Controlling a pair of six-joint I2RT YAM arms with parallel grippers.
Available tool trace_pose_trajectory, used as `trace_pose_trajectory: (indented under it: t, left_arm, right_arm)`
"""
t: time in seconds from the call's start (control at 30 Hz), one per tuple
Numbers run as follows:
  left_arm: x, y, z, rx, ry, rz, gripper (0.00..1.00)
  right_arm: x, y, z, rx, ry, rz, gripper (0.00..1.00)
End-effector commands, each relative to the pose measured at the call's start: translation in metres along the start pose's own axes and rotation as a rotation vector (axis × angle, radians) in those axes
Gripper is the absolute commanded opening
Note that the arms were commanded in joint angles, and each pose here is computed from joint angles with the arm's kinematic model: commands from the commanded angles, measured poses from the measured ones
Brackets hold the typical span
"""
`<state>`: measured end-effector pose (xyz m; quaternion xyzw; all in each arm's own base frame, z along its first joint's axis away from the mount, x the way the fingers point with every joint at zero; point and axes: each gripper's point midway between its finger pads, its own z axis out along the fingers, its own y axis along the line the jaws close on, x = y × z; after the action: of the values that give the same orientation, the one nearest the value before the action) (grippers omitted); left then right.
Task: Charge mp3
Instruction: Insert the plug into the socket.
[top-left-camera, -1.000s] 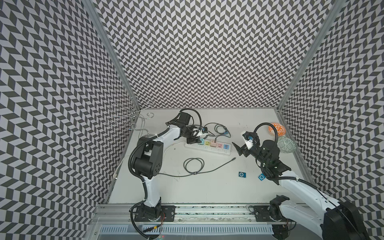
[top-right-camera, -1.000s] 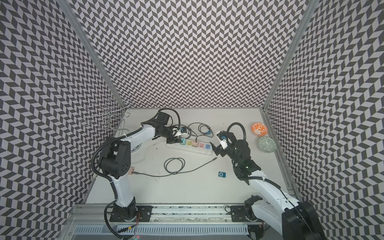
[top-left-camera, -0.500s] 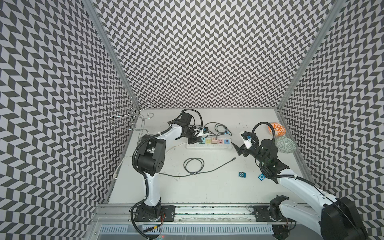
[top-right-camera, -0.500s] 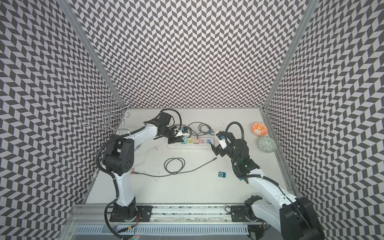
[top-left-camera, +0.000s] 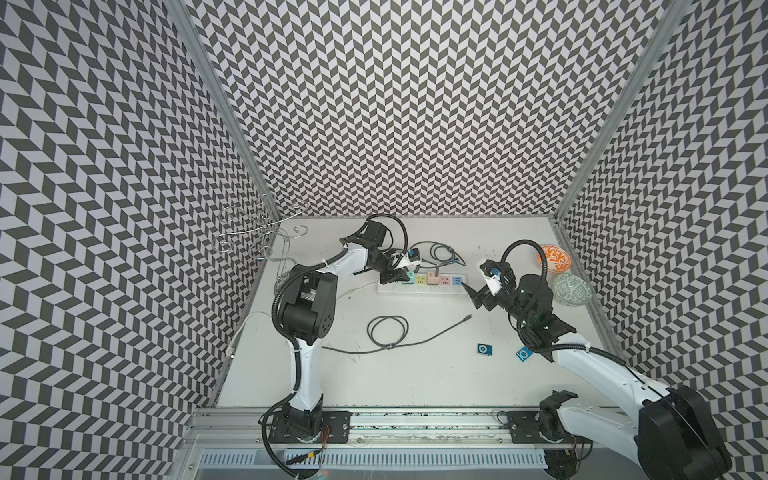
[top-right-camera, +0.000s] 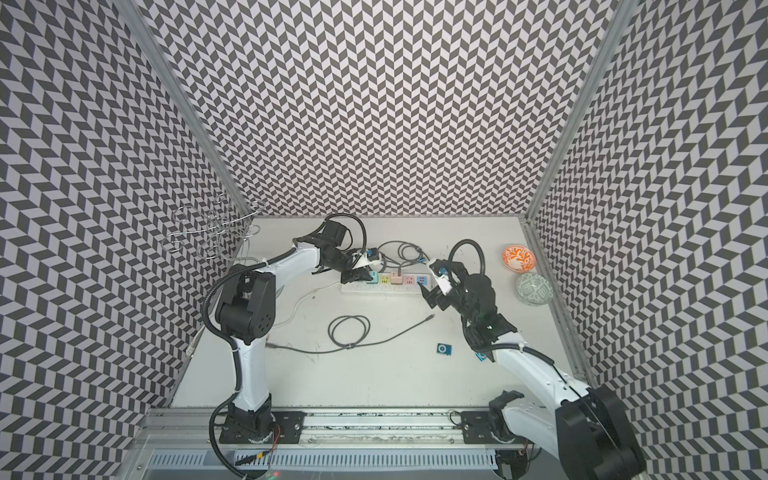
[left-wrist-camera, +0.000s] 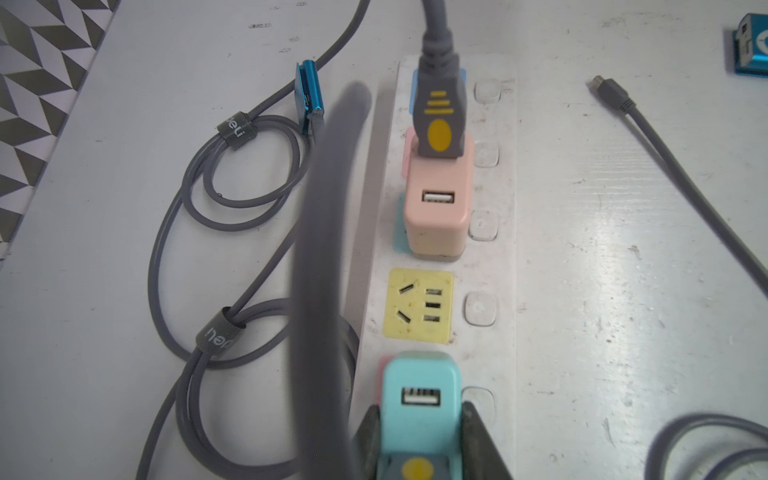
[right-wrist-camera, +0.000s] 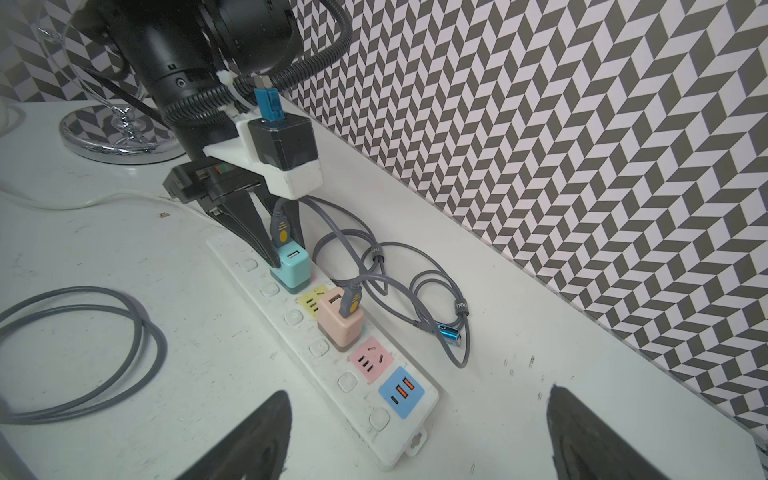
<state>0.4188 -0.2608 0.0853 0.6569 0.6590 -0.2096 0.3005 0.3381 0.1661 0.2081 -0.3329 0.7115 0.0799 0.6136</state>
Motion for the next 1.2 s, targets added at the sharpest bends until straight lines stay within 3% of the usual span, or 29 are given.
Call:
trace_pose_trajectory:
  t: [0.0,0.3,0.63,0.83,1.1,1.17]
  left_arm:
    - [0.015,-0.022,0.006,0.114,0.014,-0.132,0.02]
    - [0.015,-0.044,0.006,0.197,0.003,-0.227,0.02]
    - [0.026,-0.053,0.028,0.082,0.111,-0.192,0.0]
    - [0.034,-0.066,0.032,0.057,0.115,-0.21,0.0]
    - [0.031,-0.055,0.036,0.055,0.11,-0.234,0.0]
    - [0.024,-0.052,0.03,0.033,0.094,-0.221,0.04]
  right_arm:
    - [-0.018,-0.006,0.002,0.006,-0.052,-0.026,0.94]
    - [-0.022,-0.004,0.005,-0.015,-0.06,-0.027,0.94]
    - [-0.022,-0.006,0.003,-0.003,-0.05,-0.023,0.94]
    - [-0.024,-0.009,0.001,0.014,-0.049,-0.032,0.94]
    - [-0.03,-0.006,-0.003,-0.006,-0.066,-0.015,0.94]
    - [-0.03,-0.006,-0.005,-0.006,-0.068,-0.012,0.94]
